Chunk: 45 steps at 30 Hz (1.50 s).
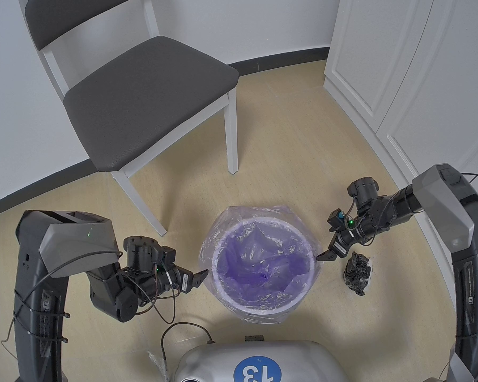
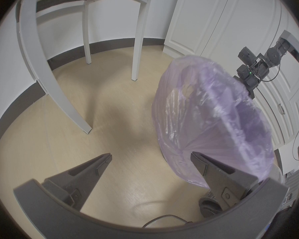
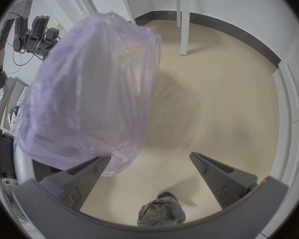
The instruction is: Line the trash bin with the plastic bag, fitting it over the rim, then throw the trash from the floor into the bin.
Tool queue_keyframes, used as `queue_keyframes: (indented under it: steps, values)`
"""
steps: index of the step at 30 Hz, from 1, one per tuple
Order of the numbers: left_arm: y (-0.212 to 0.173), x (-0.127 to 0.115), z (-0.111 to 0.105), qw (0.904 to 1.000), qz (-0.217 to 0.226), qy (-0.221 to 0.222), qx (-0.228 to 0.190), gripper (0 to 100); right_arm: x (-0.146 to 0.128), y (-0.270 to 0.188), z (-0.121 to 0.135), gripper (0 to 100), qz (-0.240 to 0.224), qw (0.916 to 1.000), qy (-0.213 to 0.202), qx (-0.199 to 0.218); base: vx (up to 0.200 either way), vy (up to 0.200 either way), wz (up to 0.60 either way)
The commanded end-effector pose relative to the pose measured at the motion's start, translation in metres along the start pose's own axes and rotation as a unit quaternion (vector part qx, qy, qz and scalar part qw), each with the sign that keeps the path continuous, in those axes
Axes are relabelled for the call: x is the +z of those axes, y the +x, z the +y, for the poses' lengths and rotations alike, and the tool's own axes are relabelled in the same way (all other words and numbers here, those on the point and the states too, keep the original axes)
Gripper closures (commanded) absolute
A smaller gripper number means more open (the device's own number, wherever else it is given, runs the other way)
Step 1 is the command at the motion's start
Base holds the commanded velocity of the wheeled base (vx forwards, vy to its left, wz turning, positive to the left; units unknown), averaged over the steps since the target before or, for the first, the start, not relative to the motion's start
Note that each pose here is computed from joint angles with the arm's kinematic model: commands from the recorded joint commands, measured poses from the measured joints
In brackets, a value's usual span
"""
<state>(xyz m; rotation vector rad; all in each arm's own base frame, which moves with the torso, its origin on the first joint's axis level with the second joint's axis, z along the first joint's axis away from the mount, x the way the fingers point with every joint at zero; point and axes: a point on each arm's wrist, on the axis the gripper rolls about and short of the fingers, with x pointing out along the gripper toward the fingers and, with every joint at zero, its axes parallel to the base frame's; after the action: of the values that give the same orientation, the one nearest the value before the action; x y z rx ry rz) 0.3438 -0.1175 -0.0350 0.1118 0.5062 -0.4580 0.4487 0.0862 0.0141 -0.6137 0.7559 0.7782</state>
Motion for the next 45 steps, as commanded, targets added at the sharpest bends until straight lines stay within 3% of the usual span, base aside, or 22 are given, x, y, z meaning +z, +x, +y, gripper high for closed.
queue_keyframes:
  steps: [1,9,14,16,19,22,31,45]
  values:
    - [-0.041,0.012,-0.003,0.9997,-0.025,0.001,0.002,0,0.014,-0.065,0.012,0,-0.023,0.9995,-0.012,-0.015,0.0,0.0,0.0]
    - [-0.056,0.007,-0.006,0.9993,-0.036,0.002,0.004,0,0.015,-0.114,0.045,0,-0.052,0.9977,-0.032,-0.03,0.0,0.0,0.0]
    - [-0.069,0.011,-0.004,0.9984,-0.055,0.003,0.011,0,0.034,-0.108,0.091,0,-0.099,0.9913,-0.085,-0.014,0.0,0.0,0.0]
    - [-0.075,0.014,-0.004,0.9982,-0.058,0.003,0.013,0,0.039,-0.102,0.106,0,-0.116,0.9882,-0.1,-0.002,0.0,0.0,0.0]
    - [-0.086,0.018,0.0,0.9971,-0.071,0.003,0.027,0,0.053,-0.094,0.143,0,-0.149,0.9821,-0.101,0.053,0.0,0.0,0.0]
    - [-0.094,0.025,0.012,0.9935,-0.103,0.003,0.05,0,0.066,-0.091,0.166,0,-0.151,0.9795,-0.103,0.084,0.0,0.0,0.0]
    - [-0.128,0.045,0.015,0.9856,-0.146,0.005,0.085,0,0.045,-0.045,0.158,0,-0.075,0.9822,-0.122,0.122,0.0,0.0,0.0]
    - [-0.132,0.044,0.019,0.9847,-0.145,0.001,0.097,0,0.024,-0.016,0.145,0,-0.042,0.9847,-0.111,0.127,0.0,0.0,0.0]
